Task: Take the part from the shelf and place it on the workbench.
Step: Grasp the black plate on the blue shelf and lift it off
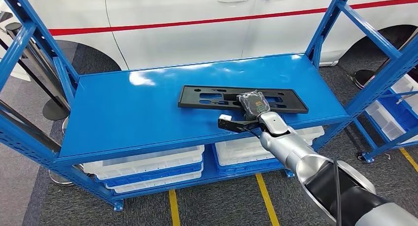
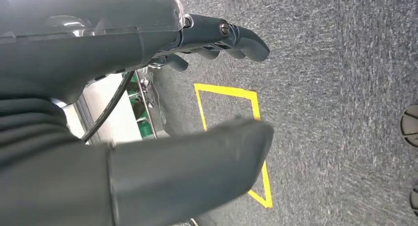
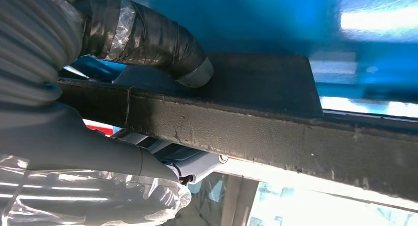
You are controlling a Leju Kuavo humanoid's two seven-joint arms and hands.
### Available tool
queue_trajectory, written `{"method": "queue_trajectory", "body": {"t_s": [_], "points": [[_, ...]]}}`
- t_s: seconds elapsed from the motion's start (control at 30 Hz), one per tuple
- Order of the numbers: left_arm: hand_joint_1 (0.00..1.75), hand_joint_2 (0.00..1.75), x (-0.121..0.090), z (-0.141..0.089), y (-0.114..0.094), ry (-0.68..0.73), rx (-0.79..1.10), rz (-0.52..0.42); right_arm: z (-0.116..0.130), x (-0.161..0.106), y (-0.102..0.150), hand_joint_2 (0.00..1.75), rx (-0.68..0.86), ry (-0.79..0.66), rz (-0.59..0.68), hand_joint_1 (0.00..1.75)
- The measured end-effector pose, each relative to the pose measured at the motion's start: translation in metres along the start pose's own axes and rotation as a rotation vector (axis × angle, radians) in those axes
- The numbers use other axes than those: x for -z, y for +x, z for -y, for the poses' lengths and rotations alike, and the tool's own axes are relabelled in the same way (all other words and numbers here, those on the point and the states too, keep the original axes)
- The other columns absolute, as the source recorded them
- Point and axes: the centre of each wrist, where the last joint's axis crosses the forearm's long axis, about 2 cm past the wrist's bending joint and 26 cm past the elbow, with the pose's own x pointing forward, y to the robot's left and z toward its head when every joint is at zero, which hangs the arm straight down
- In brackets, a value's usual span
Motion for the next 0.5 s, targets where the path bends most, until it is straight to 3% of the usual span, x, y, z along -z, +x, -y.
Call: {"method": "queue_trajectory", "body": {"t_s": [0.2, 0.5], "points": [[0.0, 1.75, 0.0, 0.0, -0.001, 0.004, -0.009, -0.012, 0.004, -0.006, 0.002, 1.75, -0.022, -0.189, 0.076, 1.75], [0.0, 1.75, 0.0, -0.004, -0.002, 0.019, -0.009, -0.03, 0.052, -0.022, 0.002, 1.75, -0.074, -0.521, 0.196, 1.75]]}}
